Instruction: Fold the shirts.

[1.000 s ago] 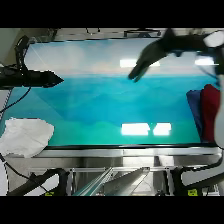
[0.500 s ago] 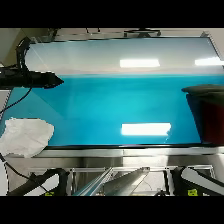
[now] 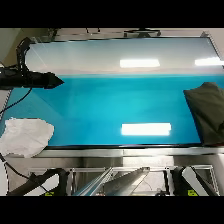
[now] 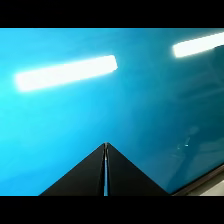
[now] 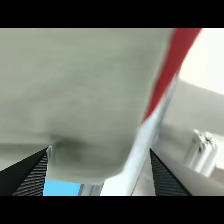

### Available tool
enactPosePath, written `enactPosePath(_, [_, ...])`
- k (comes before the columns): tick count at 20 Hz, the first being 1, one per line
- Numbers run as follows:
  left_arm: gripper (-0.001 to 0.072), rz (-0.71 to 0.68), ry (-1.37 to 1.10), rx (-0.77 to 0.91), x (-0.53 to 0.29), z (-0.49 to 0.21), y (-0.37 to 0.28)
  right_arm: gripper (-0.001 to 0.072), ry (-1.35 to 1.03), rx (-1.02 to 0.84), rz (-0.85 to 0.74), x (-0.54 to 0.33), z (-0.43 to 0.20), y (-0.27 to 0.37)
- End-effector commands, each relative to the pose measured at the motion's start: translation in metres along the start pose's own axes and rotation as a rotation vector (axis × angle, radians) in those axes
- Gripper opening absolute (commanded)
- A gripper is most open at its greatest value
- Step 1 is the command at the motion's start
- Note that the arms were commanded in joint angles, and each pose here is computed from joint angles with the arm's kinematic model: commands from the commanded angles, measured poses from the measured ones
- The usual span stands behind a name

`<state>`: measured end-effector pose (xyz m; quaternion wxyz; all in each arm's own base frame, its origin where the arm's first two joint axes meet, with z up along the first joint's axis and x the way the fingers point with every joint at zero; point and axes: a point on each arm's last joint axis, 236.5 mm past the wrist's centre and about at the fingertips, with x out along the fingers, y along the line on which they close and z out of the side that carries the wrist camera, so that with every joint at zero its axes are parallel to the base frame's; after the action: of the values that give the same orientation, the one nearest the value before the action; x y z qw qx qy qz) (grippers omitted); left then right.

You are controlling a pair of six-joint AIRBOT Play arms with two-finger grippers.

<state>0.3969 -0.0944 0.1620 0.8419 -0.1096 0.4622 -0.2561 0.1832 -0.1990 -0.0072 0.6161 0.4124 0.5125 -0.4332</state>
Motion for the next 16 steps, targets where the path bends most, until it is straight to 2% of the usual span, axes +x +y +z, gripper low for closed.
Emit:
enactPosePath(1, [0.0027, 0.000, 0.000, 0.000, 0.000, 0.000, 0.000, 0.0702, -0.088, -0.127, 0.105, -0.040, 0.026, 0.027])
enactPosePath(5, [0.0026, -0.002, 0.005, -0.031, -0.002, -0.002, -0.002, 0.0694, -0.317, -0.121, 0.420, -0.160, 0.075, 0.102])
enactPosePath(6, [0.0026, -0.001, -0.002, -0.043, -0.005, -0.001, -0.004, 0.0538, -0.321, -0.122, 0.502, -0.179, 0.074, 0.119])
enactPosePath(7, [0.0026, 0.001, -0.014, -0.048, -0.009, 0.000, -0.007, 0.0224, -0.303, -0.131, 0.582, -0.190, 0.066, 0.137])
enactPosePath(8, [0.0027, 0.002, -0.028, -0.045, -0.016, 0.001, -0.011, 0.0096, -0.276, -0.158, 0.639, -0.195, 0.055, 0.153])
enactPosePath(9, [0.0027, -0.007, -0.040, -0.035, -0.023, 0.000, -0.019, 0.0087, -0.237, -0.200, 0.675, -0.194, 0.040, 0.169])
enactPosePath(10, [0.0028, -0.035, -0.049, -0.031, -0.031, -0.004, -0.032, 0.0024, -0.189, -0.269, 0.687, -0.188, 0.018, 0.183])
enactPosePath(12, [0.0028, -0.087, -0.041, -0.049, -0.035, -0.028, -0.050, 0.0022, -0.101, -0.431, 0.686, -0.169, -0.032, 0.209])
enactPosePath(16, [0.0028, -0.195, 0.060, -0.163, -0.013, -0.116, -0.071, 0.0023, 0.097, -0.846, 0.690, -0.119, -0.180, 0.236])
